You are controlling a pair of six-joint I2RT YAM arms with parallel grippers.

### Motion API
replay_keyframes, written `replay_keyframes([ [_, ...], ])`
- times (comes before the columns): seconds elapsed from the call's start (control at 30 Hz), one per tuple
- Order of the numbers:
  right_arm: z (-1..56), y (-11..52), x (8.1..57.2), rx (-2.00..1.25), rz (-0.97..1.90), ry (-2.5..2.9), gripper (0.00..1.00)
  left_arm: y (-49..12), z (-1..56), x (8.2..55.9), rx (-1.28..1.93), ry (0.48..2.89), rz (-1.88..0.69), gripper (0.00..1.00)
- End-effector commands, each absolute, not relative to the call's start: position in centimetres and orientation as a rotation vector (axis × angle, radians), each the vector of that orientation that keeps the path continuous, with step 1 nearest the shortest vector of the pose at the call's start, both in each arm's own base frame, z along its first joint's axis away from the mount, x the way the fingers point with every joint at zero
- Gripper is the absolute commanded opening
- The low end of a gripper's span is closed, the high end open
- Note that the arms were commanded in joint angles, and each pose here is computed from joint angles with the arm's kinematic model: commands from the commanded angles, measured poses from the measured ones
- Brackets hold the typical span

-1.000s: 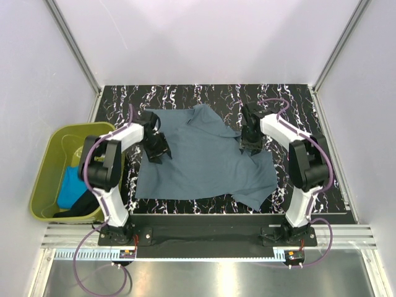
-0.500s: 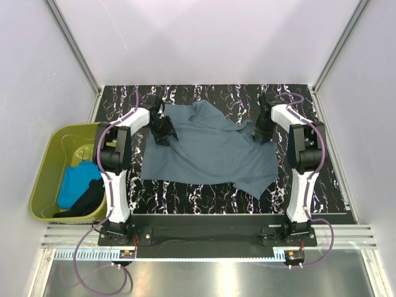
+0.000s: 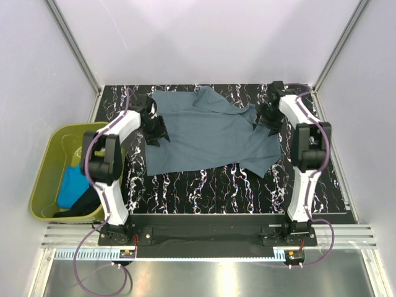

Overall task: Fold and stack the t-shirts
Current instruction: Flatten the tshirt out

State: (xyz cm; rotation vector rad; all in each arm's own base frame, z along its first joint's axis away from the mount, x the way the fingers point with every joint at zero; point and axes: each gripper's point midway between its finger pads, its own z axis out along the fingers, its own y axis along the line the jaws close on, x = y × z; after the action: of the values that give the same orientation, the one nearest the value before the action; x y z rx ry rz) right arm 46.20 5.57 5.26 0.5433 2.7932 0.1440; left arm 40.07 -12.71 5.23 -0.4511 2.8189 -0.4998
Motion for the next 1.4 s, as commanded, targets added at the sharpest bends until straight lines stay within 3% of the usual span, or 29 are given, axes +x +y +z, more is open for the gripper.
replay_keyframes([
  [0.0, 11.9, 8.7, 41.9, 0.419, 0.398, 2.755, 0.80, -13.5, 9.5, 36.5, -0.250, 2.744, -0.482, 0.57],
  [0.17, 11.6, 13.6, 34.0, 0.126, 0.686, 2.822, 0.85, -15.1, 10.5, 30.5, -0.251, 2.740, -0.568, 0.57],
  [0.33, 9.4, 16.3, 30.7, 0.007, 0.783, 2.849, 0.78, -16.0, 11.8, 27.4, -0.234, 2.693, -0.672, 0.57],
  [0.73, 7.6, 16.8, 30.2, -0.014, 0.766, 2.875, 0.76, -15.7, 12.8, 23.7, -0.245, 2.635, -0.756, 0.57],
  [1.0, 9.5, 16.1, 31.9, -0.019, 0.672, 2.833, 0.79, -16.2, 13.2, 24.1, -0.232, 2.637, -0.783, 0.57],
  [1.37, 6.1, 16.8, 31.3, -0.023, 0.719, 2.938, 0.79, -16.4, 13.7, 24.6, -0.218, 2.630, -0.792, 0.57],
])
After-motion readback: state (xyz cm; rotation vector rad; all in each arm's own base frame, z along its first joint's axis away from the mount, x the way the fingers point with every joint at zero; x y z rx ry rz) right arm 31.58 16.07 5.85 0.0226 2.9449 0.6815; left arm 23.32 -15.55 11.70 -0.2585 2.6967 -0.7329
